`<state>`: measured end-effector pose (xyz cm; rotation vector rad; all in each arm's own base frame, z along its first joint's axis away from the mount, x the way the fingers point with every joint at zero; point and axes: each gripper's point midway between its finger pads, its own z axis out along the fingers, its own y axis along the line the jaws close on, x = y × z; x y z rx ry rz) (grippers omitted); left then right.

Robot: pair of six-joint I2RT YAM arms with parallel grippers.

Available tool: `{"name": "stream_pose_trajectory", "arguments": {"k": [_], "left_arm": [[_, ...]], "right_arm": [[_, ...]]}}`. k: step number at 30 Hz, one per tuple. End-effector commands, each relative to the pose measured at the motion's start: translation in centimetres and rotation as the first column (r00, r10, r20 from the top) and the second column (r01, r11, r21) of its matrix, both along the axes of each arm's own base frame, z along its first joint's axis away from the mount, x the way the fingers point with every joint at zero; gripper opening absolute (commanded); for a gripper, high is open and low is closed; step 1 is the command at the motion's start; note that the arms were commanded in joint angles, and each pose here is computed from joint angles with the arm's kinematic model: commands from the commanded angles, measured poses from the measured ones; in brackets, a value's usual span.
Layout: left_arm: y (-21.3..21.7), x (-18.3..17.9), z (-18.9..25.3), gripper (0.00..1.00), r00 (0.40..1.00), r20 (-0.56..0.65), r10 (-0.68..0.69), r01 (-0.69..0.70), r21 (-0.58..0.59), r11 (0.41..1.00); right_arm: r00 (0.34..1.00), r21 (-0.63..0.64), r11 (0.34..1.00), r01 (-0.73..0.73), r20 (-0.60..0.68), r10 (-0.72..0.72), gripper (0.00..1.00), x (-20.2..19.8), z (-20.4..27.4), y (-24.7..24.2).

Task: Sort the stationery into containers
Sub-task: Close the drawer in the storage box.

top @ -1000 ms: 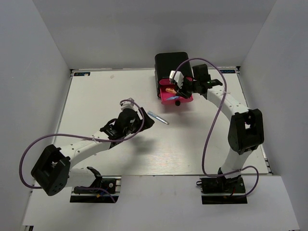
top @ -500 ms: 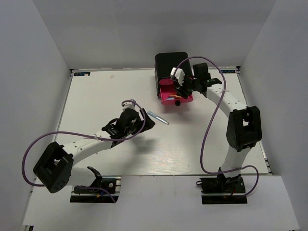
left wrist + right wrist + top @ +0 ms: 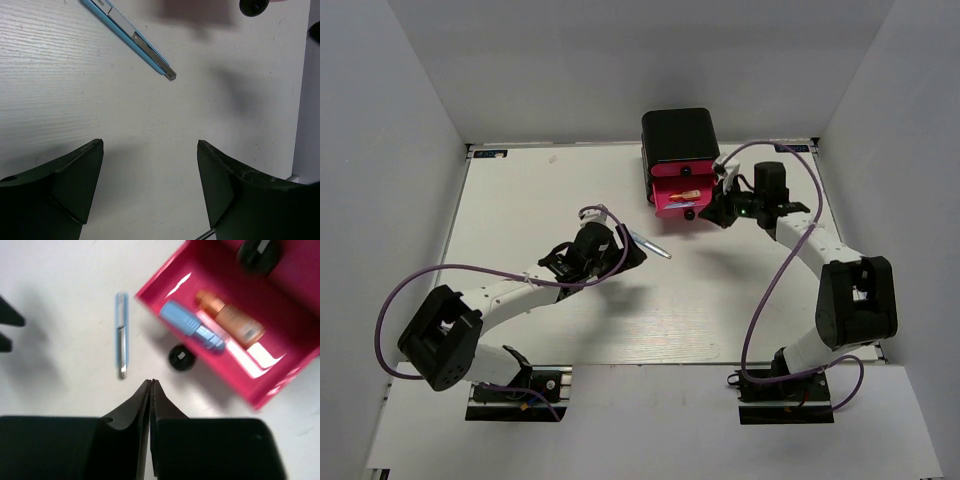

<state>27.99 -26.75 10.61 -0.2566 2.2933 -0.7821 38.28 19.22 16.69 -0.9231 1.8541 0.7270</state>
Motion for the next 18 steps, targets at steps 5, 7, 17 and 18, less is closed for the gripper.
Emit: {"name": "stream_pose_trajectory", "arguments": {"k": [5,7,17,18], "left_arm": [[-1.0,0.8,2.1,0.85,0.999,0.047,-0.018,0.019,-0.029,0.999],[-1.0,0.8,2.1,0.85,0.999,0.047,-0.018,0.019,-0.029,0.999],[-0.6,0.7,2.2,0.85,0.999,0.050,-0.016,0.017,-0.015,1.000],[-0.6,0.7,2.2,0.85,0.999,0.050,-0.016,0.016,-0.015,1.000]], "right_arm": [[0.948,0.153,0.987,0.054,-0.318,-0.003,0.35,-3.7,-2.9,1.3],[0.930,0.183,0.979,0.092,-0.366,-0.019,0.45,-3.6,-3.0,1.8],[0.852,0.253,0.908,0.335,-0.492,-0.178,0.61,-0.2,-4.9,2.4],[0.849,0.247,0.904,0.348,-0.493,-0.192,0.61,0.2,-5.2,2.5]]}}
